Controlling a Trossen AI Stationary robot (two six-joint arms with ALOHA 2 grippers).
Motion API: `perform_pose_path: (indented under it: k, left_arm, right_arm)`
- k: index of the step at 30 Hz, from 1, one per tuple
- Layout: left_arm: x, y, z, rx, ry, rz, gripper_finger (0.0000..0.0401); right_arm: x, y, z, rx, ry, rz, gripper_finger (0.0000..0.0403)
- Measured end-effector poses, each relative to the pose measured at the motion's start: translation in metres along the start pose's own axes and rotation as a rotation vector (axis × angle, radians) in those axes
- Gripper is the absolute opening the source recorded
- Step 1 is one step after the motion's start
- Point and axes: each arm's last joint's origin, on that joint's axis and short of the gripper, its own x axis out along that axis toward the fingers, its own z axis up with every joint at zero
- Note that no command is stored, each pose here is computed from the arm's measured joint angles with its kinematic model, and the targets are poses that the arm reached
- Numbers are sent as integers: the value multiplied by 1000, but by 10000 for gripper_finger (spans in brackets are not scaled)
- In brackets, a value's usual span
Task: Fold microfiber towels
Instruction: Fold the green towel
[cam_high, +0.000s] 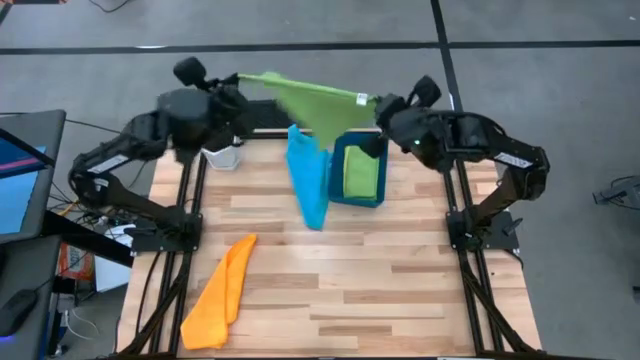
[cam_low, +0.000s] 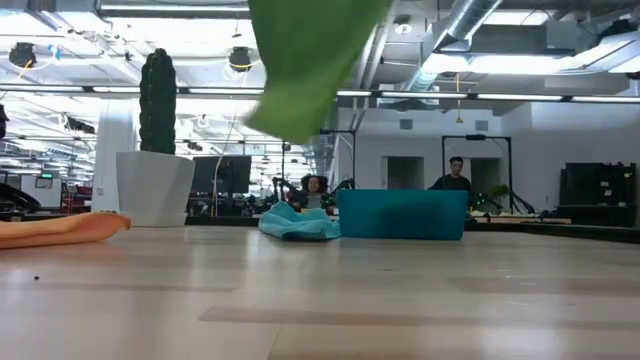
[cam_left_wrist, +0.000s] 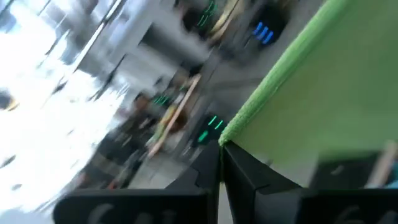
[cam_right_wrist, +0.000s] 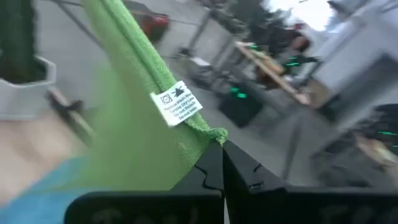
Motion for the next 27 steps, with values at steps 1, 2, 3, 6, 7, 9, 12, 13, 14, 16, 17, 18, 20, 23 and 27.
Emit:
perform_pose_path:
  k: [1,2,3,6,7,9,12,13,14,16,17,18,20,23,27]
  left_arm:
    - [-4,1,-2,-20,-29,-41,5]
    - [-9,-2,-5,-23,-48,-109,3]
    - [-14,-7,-11,-22,-56,-200,2]
    - [-27,-29,-28,-66,0,-590,2]
    - [-31,-36,-34,-76,53,-732,2]
    - [-40,-52,-44,-111,204,-962,1]
    - [-53,-83,-56,-150,425,-1177,1]
    - [-58,-94,-58,-121,453,-1249,1]
    - [-64,-104,-61,-72,464,-1306,1]
    - [-71,-121,-68,46,461,-1335,1]
    - [-72,-126,-71,94,445,-1310,1]
    - [-70,-131,-74,134,428,-1253,1]
    - [-64,-136,-78,205,391,-1112,1]
    - [-49,-132,-79,293,343,-892,1]
    - [-22,-114,-73,359,288,-629,1]
  right_arm:
    - [-2,1,0,-3,-5,62,11]
    - [-5,4,-2,-9,-4,148,10]
    - [-8,9,-5,-11,12,262,10]
    - [-17,28,-16,14,136,561,13]
    - [-20,37,-20,19,190,621,14]
    - [-31,55,-27,-7,280,688,14]
    - [-53,86,-34,-79,344,790,11]
    - [-60,96,-36,-117,351,830,11]
    - [-65,105,-37,-154,348,857,11]
    - [-68,116,-38,-206,332,850,13]
    - [-67,116,-39,-217,321,825,14]
    - [-64,115,-38,-222,313,791,15]
    - [-52,107,-36,-215,301,720,15]
    - [-29,88,-32,-213,286,620,12]
    - [4,49,-25,-184,243,478,14]
